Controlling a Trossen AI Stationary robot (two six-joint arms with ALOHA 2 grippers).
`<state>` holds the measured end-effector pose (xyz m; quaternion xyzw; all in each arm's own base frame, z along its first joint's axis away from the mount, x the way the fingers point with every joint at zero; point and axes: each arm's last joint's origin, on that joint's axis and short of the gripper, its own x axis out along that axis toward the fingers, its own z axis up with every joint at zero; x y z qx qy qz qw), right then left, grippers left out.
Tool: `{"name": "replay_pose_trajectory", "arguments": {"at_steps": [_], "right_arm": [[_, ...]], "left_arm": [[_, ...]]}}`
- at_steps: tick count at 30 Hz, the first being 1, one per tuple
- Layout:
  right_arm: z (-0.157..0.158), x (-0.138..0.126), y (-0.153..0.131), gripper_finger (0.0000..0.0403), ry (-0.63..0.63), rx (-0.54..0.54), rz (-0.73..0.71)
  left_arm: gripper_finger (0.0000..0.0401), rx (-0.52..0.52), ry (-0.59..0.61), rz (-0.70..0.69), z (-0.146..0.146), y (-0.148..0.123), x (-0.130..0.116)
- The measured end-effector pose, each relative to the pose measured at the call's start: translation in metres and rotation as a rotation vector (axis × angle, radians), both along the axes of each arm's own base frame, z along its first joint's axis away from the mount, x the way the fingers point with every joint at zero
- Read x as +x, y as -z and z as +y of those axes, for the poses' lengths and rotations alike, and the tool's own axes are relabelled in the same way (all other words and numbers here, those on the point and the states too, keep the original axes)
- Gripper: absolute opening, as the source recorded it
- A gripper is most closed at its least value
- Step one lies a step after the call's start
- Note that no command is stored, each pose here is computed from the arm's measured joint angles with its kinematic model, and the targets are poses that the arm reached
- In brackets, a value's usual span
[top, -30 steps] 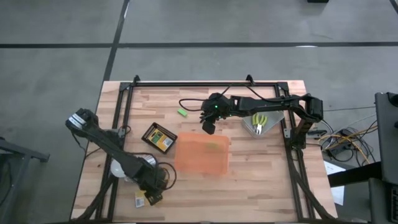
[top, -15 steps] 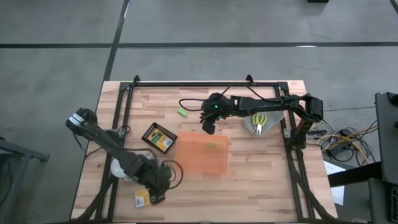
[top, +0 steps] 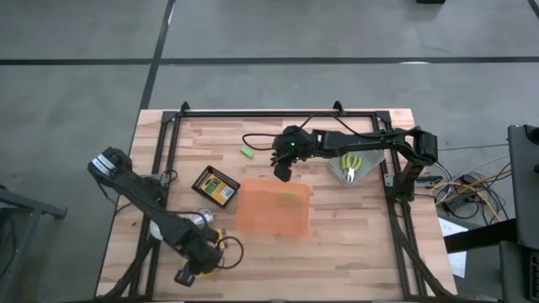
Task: Pick & Place School Supplies
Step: Move the right yellow crayon box to the bottom left of the table
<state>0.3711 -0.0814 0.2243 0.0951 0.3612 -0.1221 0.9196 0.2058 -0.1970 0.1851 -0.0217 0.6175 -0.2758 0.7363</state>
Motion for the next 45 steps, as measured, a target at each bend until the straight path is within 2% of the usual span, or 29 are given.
{"name": "replay_pose_trajectory", "arguments": {"at_steps": [3,5,12,20,23,31,37,45], "right_arm": [[0.000,0.000,0.000,0.0081,0.000,0.000,0.000],[0.000,0.000,0.000,0.0077,0.000,0.000,0.000],[0.000,0.000,0.000,0.0068,0.000,0.000,0.000],[0.000,0.000,0.000,0.0079,0.000,0.000,0.000],[0.000,0.000,0.000,0.0083,0.000,0.000,0.000],[0.000,0.000,0.000,0.0079,0.000,0.000,0.000],[0.000,0.000,0.000,0.0069,0.000,0.000,0.000],[0.000,0.000,0.000,0.0076,0.000,0.000,0.000]], "left_arm": [[0.0140,0.006,0.104,-0.032,0.003,0.015,-0.007],[0.0140,-0.010,0.128,-0.069,0.003,0.019,-0.007],[0.0140,-0.036,0.119,-0.096,0.004,0.026,-0.007],[0.0140,-0.068,0.065,-0.098,0.001,0.035,-0.004],[0.0140,-0.072,-0.001,-0.064,0.002,0.037,-0.002],[0.0140,-0.100,-0.270,0.057,0.010,0.037,0.006],[0.0140,-0.101,-0.334,0.074,0.014,0.038,0.010],[0.0140,-0.118,-0.549,0.137,0.027,0.035,0.023]]}}
